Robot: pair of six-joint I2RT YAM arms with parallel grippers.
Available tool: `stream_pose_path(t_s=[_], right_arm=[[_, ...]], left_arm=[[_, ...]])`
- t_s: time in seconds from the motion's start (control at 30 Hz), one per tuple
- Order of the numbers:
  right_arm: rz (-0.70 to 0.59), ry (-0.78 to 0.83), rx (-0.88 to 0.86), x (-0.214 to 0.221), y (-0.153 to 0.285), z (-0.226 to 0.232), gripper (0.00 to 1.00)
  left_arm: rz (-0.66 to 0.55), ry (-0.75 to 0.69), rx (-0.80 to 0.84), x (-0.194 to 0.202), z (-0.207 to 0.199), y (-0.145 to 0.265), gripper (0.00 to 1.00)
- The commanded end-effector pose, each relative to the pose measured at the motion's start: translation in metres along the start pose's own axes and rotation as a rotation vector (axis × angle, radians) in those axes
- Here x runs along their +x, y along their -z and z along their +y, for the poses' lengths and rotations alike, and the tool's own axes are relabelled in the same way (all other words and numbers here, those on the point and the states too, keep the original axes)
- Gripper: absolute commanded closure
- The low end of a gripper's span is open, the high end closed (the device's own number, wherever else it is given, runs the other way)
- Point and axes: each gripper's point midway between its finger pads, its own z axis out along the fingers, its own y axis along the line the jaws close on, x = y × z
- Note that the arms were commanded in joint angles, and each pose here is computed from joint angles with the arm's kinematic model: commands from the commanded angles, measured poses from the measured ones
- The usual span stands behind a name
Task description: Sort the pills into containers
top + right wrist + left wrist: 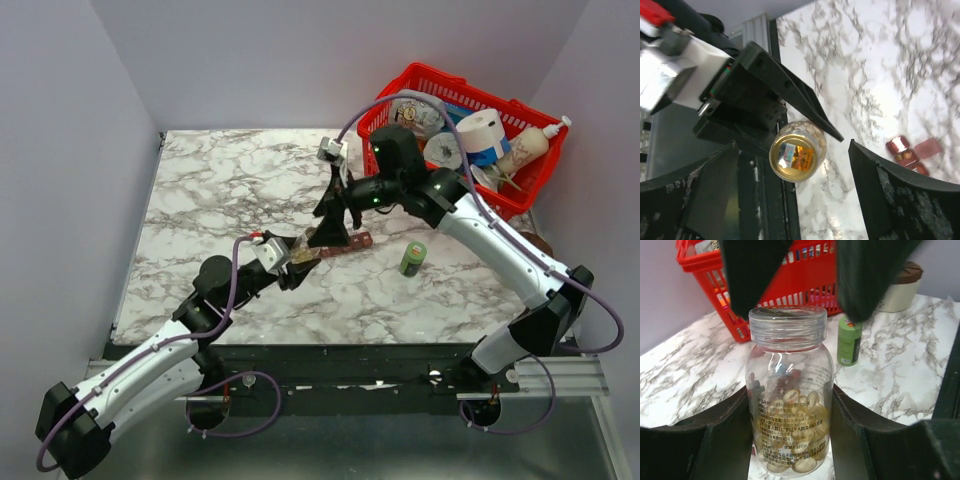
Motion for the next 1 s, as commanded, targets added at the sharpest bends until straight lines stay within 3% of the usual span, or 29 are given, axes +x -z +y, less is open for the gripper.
stream_pose_path(t_s=[0.0, 0.07, 0.1, 0.17, 0.2, 0.3, 0.5, 0.97], right_arm=[[-0.071, 0.32, -0.128, -0.036, 0.04, 0.027, 0.0], [-0.058, 0.433, -0.142, -0.033, 0.049, 0.034, 0.0], [-0.059, 0.604, -0.159, -0.031, 0.051, 0.033, 0.0], [-0.021, 0.703, -0.296, -0.004, 0.06, 0.055, 0.0], [-0.033, 0.919, -0.349, 0.002, 0.06, 0.056, 0.0], [-0.015, 1.005, -0.484, 0.033, 0.06, 0.071, 0.0], [0.059, 1.012, -0.534, 0.062, 0.043, 0.075, 0.04], [0.117, 0.909, -0.443, 0.065, 0.022, 0.058, 0.4]], left_arm=[[-0.016, -0.025, 0.179, -0.009, -0.031, 0.012, 1.0], [-0.008, -0.017, 0.243, -0.013, -0.041, 0.015, 1.0], [0.015, -0.004, 0.268, -0.009, -0.046, 0.017, 1.0], [0.014, 0.009, 0.357, -0.013, -0.06, 0.021, 1.0], [0.031, 0.036, 0.389, -0.011, -0.065, 0.021, 1.0], [0.033, 0.07, 0.532, -0.018, -0.084, 0.025, 1.0], [0.063, 0.156, 0.609, -0.019, -0.09, 0.021, 1.0], [0.024, 0.17, 0.602, -0.028, -0.087, 0.016, 1.0]])
